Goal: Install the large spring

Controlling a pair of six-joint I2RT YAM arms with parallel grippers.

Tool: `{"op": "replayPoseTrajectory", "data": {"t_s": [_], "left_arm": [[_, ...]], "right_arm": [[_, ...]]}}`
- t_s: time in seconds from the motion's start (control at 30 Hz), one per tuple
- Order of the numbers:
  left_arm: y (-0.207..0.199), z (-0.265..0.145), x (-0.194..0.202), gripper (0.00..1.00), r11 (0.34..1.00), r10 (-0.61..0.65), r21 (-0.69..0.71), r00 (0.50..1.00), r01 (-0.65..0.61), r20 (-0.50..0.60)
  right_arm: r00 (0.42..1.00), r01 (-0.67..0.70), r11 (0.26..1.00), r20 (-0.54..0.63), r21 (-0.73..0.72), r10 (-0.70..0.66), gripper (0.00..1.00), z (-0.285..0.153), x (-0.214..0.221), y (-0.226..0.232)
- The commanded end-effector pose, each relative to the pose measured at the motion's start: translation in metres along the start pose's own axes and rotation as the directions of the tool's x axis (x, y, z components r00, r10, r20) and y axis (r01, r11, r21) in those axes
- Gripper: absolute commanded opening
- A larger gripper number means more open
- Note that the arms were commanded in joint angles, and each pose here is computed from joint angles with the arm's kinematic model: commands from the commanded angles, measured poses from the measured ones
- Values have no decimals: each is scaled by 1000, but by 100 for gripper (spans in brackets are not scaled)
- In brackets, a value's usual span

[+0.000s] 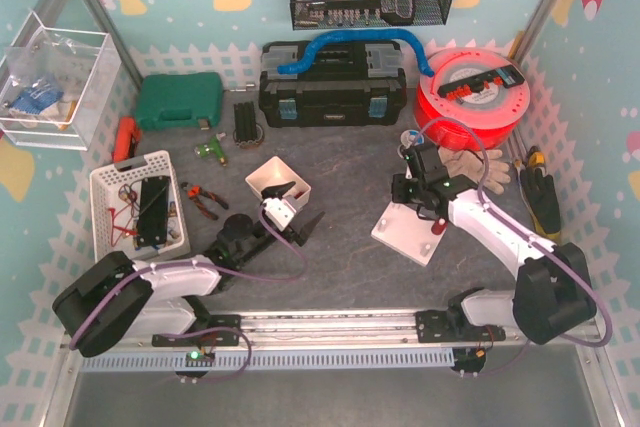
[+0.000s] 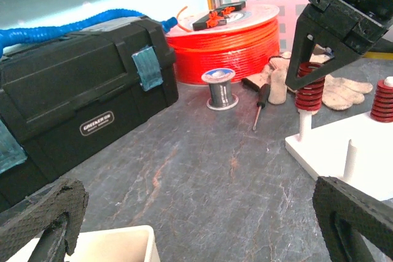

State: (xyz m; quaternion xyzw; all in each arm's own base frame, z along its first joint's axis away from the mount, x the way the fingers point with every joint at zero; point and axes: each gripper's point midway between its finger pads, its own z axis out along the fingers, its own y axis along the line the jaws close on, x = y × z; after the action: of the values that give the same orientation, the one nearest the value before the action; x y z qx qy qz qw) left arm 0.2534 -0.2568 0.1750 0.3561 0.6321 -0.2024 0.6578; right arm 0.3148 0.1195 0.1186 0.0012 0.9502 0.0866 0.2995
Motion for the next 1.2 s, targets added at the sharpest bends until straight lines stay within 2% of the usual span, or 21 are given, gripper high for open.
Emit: {"op": "replayPoseTrajectory", "data": {"t_s": [0.0, 0.47, 0.63, 0.9, 1.17], "left_arm": [[2, 1, -8, 99, 1000, 9, -9, 1000, -9, 17], [3, 1, -8, 99, 1000, 5, -12, 1000, -5, 18], [3, 1, -8, 99, 1000, -1, -14, 1000, 1, 15], [5, 3, -5, 99, 1000, -1, -29, 1000, 2, 4], [12, 3, -10, 99, 998, -33, -59, 999, 33, 0]], "right_arm": [[1000, 5, 1000, -4, 13, -5, 0, 6, 1, -4], [1000, 8, 1000, -23, 13, -8, 0, 27, 7, -4], [999, 5, 1000, -34, -18, -6, 12, 37, 14, 0], [999, -1, 1000, -51, 3, 2, 37, 45, 18, -3], [999, -4, 1000, 38, -5, 4, 57, 15, -5, -1]]}}
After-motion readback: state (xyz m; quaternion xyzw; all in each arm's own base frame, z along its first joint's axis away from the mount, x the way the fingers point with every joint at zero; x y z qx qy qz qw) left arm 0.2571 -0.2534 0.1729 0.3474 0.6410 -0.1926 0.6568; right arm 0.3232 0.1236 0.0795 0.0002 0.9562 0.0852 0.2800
